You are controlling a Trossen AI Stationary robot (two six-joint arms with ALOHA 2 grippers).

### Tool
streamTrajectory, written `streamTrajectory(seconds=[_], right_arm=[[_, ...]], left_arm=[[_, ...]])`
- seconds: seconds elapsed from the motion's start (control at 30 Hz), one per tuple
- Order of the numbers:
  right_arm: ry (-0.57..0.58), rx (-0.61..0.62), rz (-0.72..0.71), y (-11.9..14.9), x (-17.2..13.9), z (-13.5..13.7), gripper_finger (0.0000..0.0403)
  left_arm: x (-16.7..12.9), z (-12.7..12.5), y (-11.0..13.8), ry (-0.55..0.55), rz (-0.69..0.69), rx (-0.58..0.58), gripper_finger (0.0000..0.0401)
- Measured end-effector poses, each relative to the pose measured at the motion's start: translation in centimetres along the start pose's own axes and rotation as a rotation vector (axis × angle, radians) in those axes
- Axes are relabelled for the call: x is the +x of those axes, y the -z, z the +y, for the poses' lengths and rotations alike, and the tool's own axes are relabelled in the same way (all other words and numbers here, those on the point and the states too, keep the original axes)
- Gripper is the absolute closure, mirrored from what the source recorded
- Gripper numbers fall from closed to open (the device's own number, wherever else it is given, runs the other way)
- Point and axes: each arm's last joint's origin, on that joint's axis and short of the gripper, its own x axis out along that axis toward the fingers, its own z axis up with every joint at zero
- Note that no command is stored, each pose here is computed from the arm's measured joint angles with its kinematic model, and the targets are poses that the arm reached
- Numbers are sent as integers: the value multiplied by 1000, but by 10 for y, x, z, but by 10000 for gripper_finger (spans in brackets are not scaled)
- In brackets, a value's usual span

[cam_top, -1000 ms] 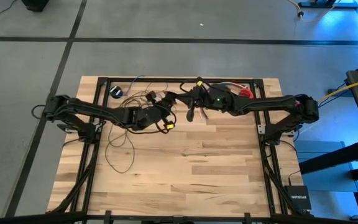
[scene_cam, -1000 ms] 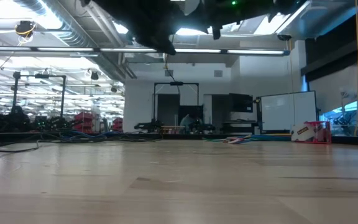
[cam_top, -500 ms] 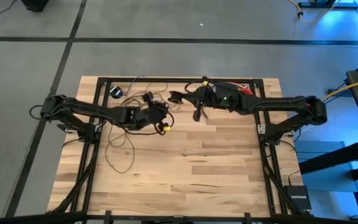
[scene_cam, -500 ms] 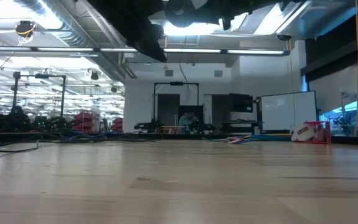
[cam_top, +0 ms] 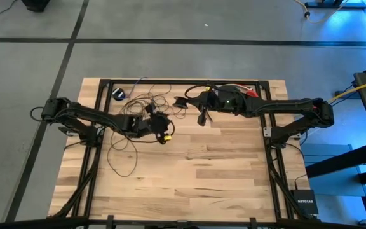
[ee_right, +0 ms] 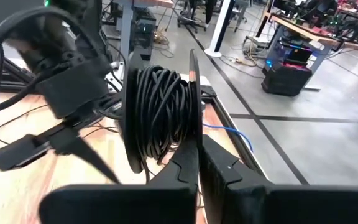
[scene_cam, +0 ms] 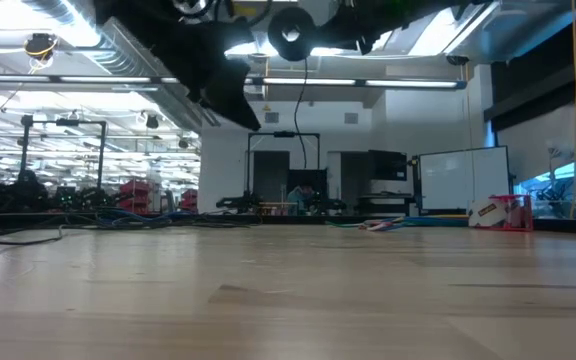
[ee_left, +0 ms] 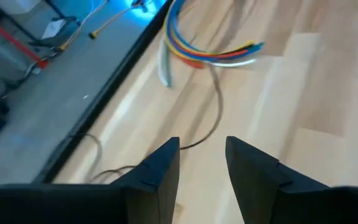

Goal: Coiling cords

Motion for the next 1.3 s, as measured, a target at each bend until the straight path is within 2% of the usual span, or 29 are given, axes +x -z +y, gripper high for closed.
streamTrajectory(seconds=[0.1,0.2,0.37,0.47,0.63,0.77,0.87,0.97,1.1,1.23,1.3], right_arm=[[-1,0,2,0,0,0,402],[-2,-1,8,1,0,0,402],[-9,-11,43,5,1,1,402],[-15,-26,71,8,2,2,402],[-62,-32,91,11,2,3,402],[-96,-39,75,10,2,4,402],[-152,-53,62,10,2,6,402],[-199,-52,47,9,1,7,402],[-237,-49,50,10,1,9,402],[-238,-48,60,11,1,9,402],[-240,-47,69,12,1,9,402]], left_arm=[[-1,-9,12,27,-36,-28,276],[-5,-17,20,51,-42,-6,276],[-22,-15,12,82,-98,33,276],[-42,-3,2,93,-168,45,276],[-75,34,-14,84,-288,41,276],[-87,57,-22,118,-377,49,276],[-83,68,-27,145,-422,53,276],[-71,73,-31,223,-465,93,276],[-53,78,-35,254,-511,112,276],[-40,81,-37,399,-563,137,276],[-36,83,-37,424,-580,138,276]])
